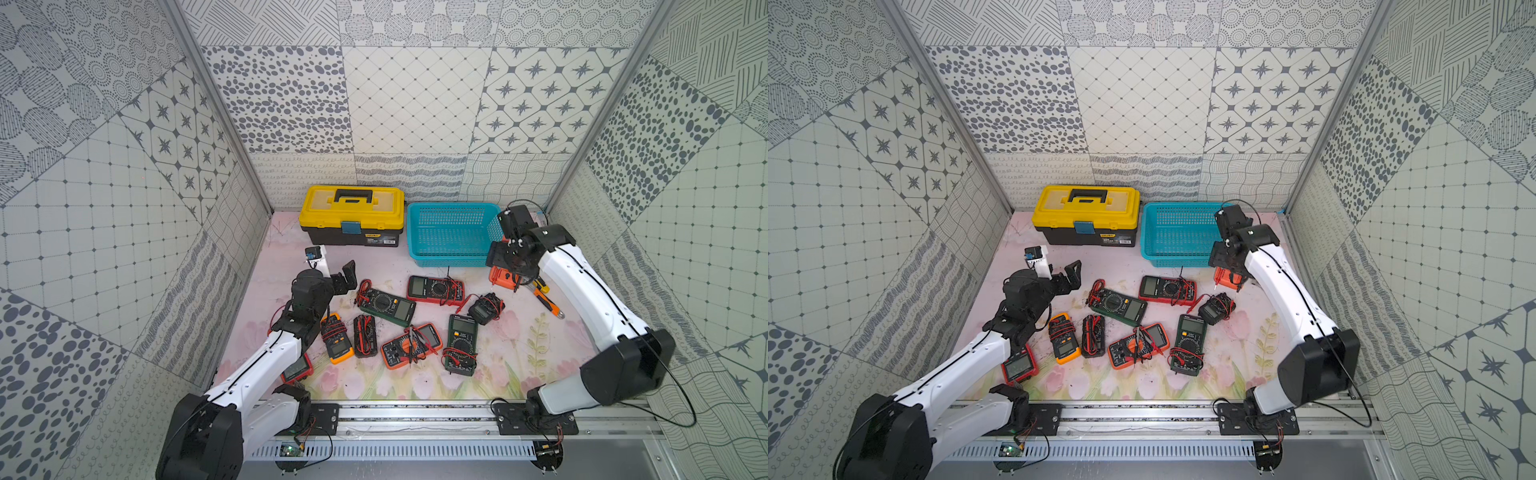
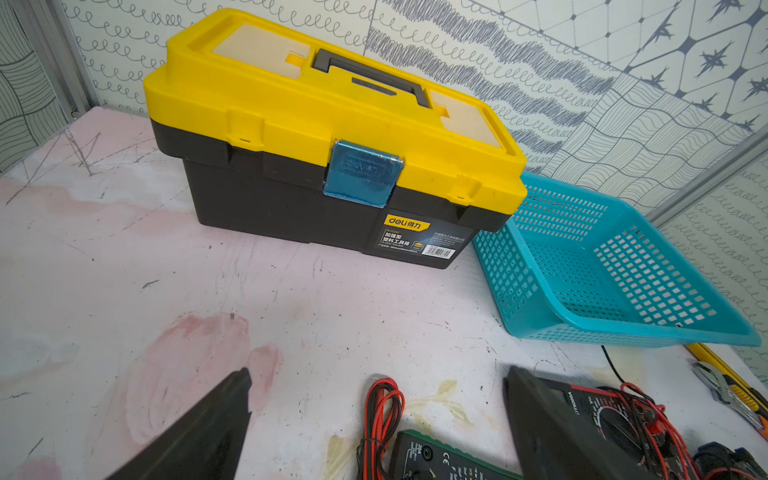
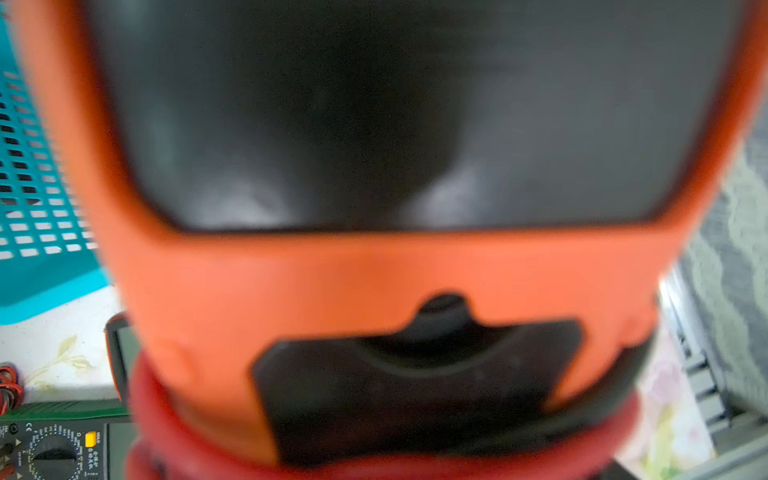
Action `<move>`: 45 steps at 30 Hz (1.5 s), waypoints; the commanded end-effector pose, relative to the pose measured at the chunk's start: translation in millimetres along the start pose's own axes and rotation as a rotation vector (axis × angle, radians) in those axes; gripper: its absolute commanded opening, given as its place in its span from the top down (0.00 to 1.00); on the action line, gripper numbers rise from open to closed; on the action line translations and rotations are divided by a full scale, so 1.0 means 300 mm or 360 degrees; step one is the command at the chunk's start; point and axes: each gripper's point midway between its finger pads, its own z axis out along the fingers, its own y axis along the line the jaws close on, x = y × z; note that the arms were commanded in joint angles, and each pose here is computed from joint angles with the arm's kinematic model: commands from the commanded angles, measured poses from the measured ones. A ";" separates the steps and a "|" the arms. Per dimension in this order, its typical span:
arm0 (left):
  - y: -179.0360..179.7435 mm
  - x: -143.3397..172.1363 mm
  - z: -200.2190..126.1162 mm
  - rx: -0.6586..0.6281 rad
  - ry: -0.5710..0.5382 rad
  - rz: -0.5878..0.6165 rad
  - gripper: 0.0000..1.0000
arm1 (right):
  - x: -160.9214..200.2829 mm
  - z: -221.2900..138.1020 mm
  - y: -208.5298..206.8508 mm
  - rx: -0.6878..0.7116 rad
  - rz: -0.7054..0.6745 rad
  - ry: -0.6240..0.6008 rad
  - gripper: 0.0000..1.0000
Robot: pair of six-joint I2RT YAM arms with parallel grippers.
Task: Put the multimeter into the basket
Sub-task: Pick up the multimeter from the center of the board, then place the multimeter in the basket.
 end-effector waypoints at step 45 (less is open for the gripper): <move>0.027 -0.030 0.010 -0.0083 -0.0074 0.0000 0.01 | -0.356 0.581 0.226 -0.0095 -0.0466 0.0127 1.00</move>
